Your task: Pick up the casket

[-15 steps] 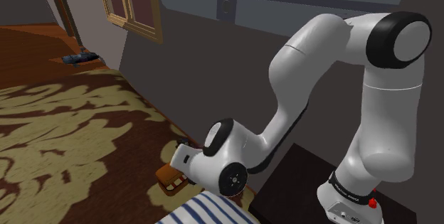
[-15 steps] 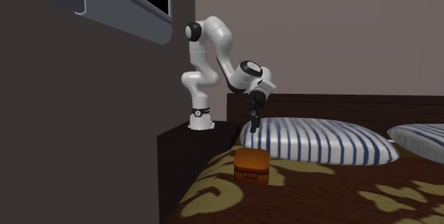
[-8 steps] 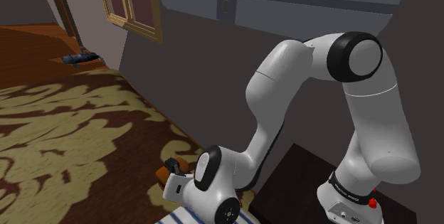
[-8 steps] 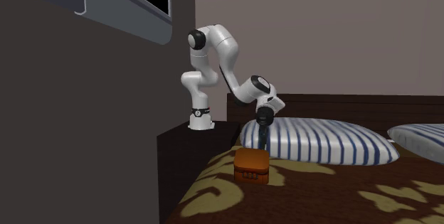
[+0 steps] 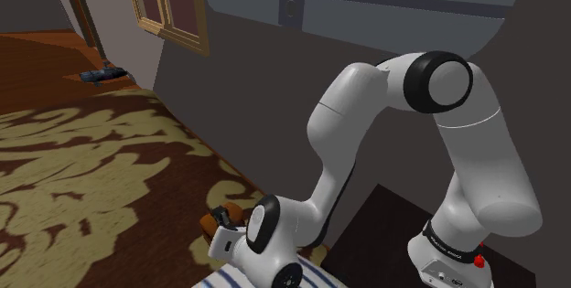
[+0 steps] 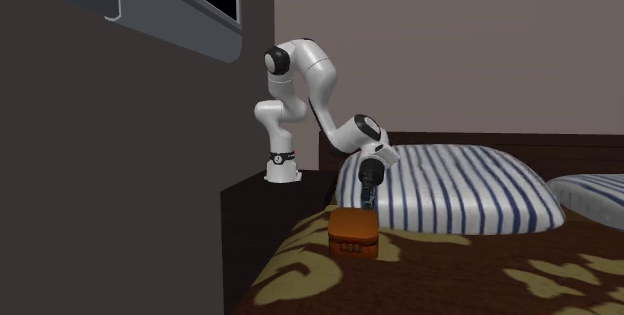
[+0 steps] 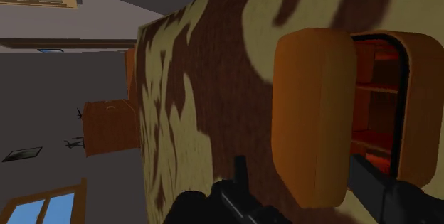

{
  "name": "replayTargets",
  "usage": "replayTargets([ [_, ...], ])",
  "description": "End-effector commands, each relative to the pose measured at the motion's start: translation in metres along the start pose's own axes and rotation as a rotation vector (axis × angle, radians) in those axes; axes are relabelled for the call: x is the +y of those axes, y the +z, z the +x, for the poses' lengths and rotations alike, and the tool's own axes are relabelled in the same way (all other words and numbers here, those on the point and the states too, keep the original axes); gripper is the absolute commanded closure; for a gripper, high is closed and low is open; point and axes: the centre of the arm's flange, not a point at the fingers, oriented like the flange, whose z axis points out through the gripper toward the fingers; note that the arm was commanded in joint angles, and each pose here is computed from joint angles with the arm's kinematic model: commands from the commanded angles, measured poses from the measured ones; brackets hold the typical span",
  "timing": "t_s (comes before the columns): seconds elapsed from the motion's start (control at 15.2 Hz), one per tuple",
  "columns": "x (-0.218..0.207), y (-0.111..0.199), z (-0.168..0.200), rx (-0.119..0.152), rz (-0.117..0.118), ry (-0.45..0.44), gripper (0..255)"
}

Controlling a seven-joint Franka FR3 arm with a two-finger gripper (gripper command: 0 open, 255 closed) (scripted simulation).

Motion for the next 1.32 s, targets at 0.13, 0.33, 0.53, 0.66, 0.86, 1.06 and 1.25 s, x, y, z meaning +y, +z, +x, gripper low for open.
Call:
replayTargets([
  [0.13, -0.029, -0.004, -0.001, 0.022, 0.056, -0.02, 255],
  [0.33, -0.026, 0.002, 0.007, 0.023, 0.055, -0.021, 255],
  [0.53, -0.016, -0.006, 0.001, 0.023, 0.057, -0.02, 255],
  [0.66, -0.006, -0.012, 0.001, 0.023, 0.057, -0.02, 255],
  [0.86, 0.007, -0.019, 0.0, 0.023, 0.057, -0.02, 255],
  [1.06, 0.021, -0.027, 0.0, 0.023, 0.057, -0.02, 255],
  [1.25, 0.035, -0.035, 0.0, 0.023, 0.057, -0.02, 255],
])
